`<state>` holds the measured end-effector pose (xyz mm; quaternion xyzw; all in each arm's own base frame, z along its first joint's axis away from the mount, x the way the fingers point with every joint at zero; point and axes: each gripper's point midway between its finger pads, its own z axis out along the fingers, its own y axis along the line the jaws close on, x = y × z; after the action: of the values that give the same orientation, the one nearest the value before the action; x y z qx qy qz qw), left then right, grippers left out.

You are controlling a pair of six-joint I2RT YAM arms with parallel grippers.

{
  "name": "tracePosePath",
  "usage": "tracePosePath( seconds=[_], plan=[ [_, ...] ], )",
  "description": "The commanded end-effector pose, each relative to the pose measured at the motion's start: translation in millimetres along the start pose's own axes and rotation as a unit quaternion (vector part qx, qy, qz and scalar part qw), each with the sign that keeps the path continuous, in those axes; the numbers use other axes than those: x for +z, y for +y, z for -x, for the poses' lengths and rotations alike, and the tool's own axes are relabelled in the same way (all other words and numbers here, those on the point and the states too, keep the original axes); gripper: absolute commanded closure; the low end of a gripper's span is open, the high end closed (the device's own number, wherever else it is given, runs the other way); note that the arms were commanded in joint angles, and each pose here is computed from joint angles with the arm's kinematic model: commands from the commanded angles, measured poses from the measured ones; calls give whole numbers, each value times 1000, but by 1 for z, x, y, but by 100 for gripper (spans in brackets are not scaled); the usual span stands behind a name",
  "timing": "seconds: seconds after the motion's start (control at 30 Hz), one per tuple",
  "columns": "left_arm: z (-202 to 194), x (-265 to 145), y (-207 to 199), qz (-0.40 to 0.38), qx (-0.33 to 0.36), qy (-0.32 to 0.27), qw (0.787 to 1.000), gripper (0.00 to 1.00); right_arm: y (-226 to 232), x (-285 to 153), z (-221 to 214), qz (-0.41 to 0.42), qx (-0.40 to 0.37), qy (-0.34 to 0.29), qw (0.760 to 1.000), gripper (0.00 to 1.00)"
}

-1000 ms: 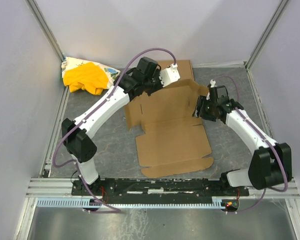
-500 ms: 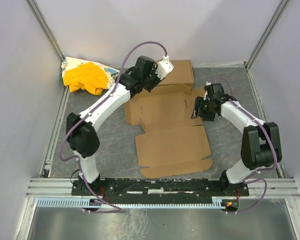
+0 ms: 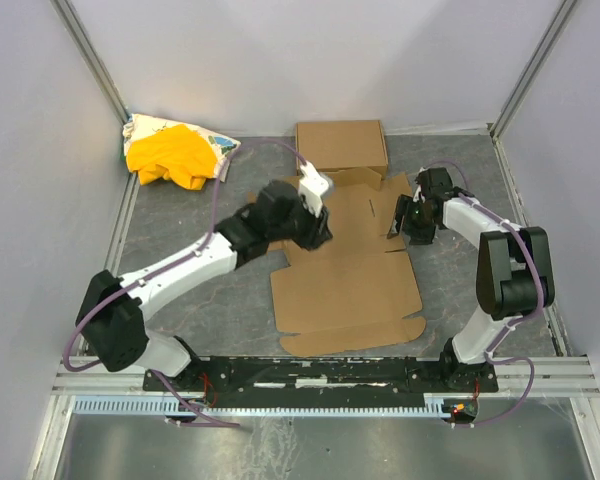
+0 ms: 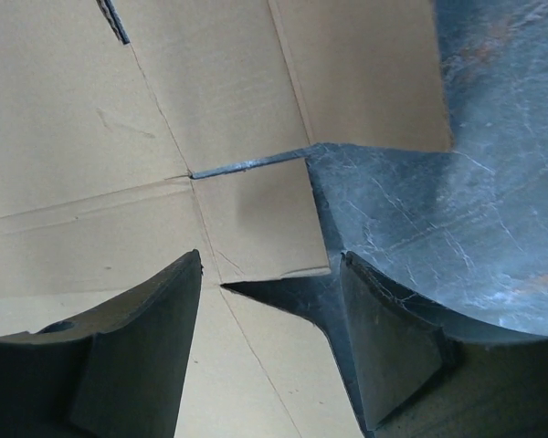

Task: Fold the paper box

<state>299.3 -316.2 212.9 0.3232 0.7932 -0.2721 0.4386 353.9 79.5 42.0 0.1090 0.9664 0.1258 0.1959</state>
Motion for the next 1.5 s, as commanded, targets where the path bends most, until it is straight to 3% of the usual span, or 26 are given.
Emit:
tracePosePath(
  seconds=[0.0, 0.27, 0.53, 0.73, 1.17, 1.47],
  plan=[
    [-31, 9, -51, -55, -93, -12, 994, 60, 11, 11, 7, 35, 4, -4, 999, 30],
    [-110, 27, -65, -1, -104, 43, 994, 70, 6, 22, -8, 34, 16, 10, 999, 31],
    [-162, 40, -90, 0, -83, 118, 990, 70, 0, 24, -15, 22, 14, 16, 1000, 32],
    [-205, 43, -96, 20, -67, 185, 980, 71, 12, 13, -22, 58, 14, 17, 998, 39],
    [-255, 17, -120, 8, -53, 247, 968, 74, 42, -28, -32, 109, -44, -8, 993, 45],
    [-266, -6, -112, 24, -62, 244, 967, 75, 53, -22, -37, 68, -101, 9, 992, 47]
  ],
)
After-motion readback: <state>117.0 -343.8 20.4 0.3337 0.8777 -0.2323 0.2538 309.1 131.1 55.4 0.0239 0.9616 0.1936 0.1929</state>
